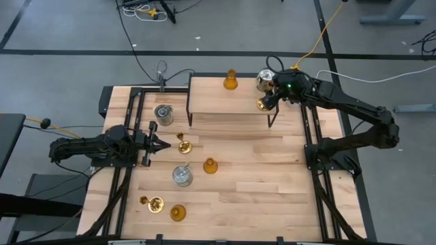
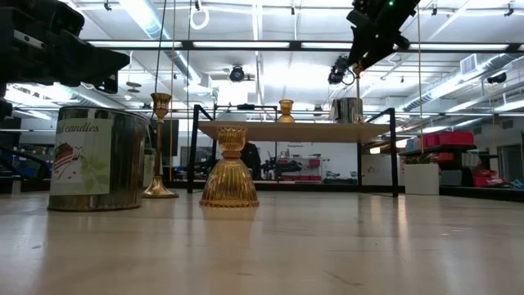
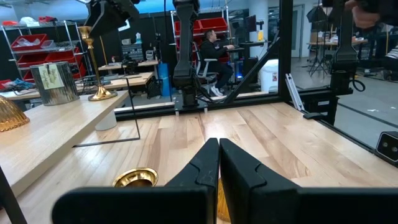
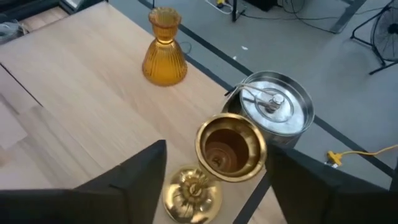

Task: Pick & Place candle stick holders
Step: Put the middle gold candle holder on the shelf, then adjust the scented candle on the shelf

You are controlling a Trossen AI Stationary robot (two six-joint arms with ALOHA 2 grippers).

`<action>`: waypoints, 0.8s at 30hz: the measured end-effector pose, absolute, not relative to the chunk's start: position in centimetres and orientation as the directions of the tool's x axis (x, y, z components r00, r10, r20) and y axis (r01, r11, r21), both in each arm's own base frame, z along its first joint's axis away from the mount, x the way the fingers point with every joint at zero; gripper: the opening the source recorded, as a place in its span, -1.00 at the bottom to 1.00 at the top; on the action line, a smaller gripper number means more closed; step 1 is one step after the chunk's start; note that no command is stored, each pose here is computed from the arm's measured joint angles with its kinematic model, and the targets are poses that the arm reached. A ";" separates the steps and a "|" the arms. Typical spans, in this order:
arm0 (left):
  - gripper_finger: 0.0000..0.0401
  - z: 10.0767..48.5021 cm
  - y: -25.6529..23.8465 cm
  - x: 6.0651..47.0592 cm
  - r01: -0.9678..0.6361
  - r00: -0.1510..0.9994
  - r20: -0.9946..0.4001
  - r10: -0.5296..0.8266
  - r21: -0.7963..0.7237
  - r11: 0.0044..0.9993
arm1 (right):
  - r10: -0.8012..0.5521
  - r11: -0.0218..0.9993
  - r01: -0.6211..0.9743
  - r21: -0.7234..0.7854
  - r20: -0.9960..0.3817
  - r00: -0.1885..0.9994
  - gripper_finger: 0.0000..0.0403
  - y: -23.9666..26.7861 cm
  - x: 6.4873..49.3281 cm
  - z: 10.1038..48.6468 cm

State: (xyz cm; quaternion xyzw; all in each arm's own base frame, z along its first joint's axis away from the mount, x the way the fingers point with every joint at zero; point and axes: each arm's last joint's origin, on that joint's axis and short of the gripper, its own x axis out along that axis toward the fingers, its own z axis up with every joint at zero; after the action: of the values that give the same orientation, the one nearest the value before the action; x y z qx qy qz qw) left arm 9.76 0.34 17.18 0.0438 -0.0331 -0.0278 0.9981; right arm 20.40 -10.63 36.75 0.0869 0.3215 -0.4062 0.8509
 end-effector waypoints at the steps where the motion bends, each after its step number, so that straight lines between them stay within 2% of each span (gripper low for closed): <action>1: -0.91 17.2 0.3 9.8 0.052 0.996 0.063 -0.058 0.089 0.995 | -0.638 0.656 0.746 -0.114 -0.612 0.467 0.41 -10.6 20.3 36.9; 8: -0.91 17.2 0.3 9.8 0.053 0.996 0.064 -0.058 0.089 0.995 | -0.642 0.664 0.742 -0.094 -0.580 0.501 0.57 -10.2 19.5 38.1; 16: -0.91 17.2 0.3 9.8 0.052 0.996 0.063 -0.058 0.089 0.995 | -0.659 0.672 0.735 -0.088 -0.524 0.540 0.58 -10.5 19.9 42.1; 24: -0.91 17.2 0.3 9.8 0.052 0.996 0.063 -0.058 0.089 0.995 | -0.667 0.674 0.729 -0.119 -0.522 0.531 0.51 -12.4 23.0 44.0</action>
State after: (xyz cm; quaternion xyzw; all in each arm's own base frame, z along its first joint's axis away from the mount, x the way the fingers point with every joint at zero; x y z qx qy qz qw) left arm 9.76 0.34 17.16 0.0436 -0.0327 -0.0277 0.9981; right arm 22.99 -12.40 43.98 0.0569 0.2730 -0.3999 0.8731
